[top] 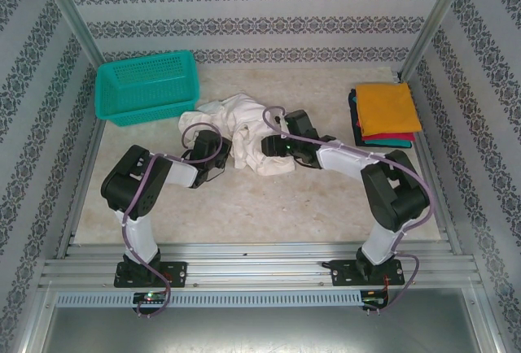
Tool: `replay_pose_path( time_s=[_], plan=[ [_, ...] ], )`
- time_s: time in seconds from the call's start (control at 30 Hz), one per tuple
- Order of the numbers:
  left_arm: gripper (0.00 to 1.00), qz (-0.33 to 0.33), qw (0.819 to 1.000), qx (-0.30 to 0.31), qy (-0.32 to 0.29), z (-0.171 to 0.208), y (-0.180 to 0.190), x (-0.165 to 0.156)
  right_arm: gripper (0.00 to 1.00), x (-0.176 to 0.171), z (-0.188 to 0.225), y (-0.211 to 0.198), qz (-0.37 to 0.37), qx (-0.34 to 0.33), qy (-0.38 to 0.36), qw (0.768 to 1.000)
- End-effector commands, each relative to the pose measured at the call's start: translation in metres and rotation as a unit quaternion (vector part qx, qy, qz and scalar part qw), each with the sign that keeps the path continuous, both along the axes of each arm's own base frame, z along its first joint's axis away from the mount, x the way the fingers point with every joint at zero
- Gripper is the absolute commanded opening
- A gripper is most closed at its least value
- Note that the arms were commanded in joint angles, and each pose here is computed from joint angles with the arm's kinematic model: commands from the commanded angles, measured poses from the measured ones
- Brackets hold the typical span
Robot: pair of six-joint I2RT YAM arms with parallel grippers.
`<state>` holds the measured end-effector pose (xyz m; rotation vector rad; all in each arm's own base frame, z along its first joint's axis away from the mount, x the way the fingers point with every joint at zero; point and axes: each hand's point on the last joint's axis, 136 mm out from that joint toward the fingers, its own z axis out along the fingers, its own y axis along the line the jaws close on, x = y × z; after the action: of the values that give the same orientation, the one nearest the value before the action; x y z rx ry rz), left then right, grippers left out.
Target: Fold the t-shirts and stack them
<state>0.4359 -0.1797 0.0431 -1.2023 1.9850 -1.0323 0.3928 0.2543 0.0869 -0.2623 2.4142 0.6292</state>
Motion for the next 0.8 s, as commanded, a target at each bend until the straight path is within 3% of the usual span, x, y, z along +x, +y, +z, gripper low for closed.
replay_pose_path(
  time_s=[0.0, 0.1, 0.23, 0.33, 0.57, 0.77],
  plan=[
    [0.0, -0.001, 1.0, -0.004, -0.015, 0.012, -0.002, -0.003, 0.57, 0.014, -0.002, 0.01, -0.003, 0.007, 0.011, 1.0],
    [0.0, -0.006, 1.0, 0.011, -0.017, 0.018, 0.0, -0.005, 0.49, 0.028, -0.015, 0.011, -0.017, -0.002, 0.023, 1.0],
    [0.0, -0.008, 0.999, 0.032, -0.024, 0.027, 0.005, -0.008, 0.29, 0.048, -0.026, 0.003, -0.04, -0.017, 0.037, 0.998],
    [0.0, -0.014, 0.997, 0.067, -0.032, 0.039, 0.012, -0.013, 0.0, 0.064, -0.021, -0.011, -0.062, -0.029, 0.031, 0.997],
    [0.0, -0.01, 0.98, 0.191, -0.045, 0.085, 0.051, -0.03, 0.0, 0.091, 0.042, -0.08, -0.131, -0.028, -0.041, 0.99],
    [0.0, -0.043, 0.954, 0.288, -0.076, 0.155, 0.074, -0.03, 0.0, 0.092, 0.123, -0.133, -0.167, -0.012, -0.13, 0.977]
  ],
)
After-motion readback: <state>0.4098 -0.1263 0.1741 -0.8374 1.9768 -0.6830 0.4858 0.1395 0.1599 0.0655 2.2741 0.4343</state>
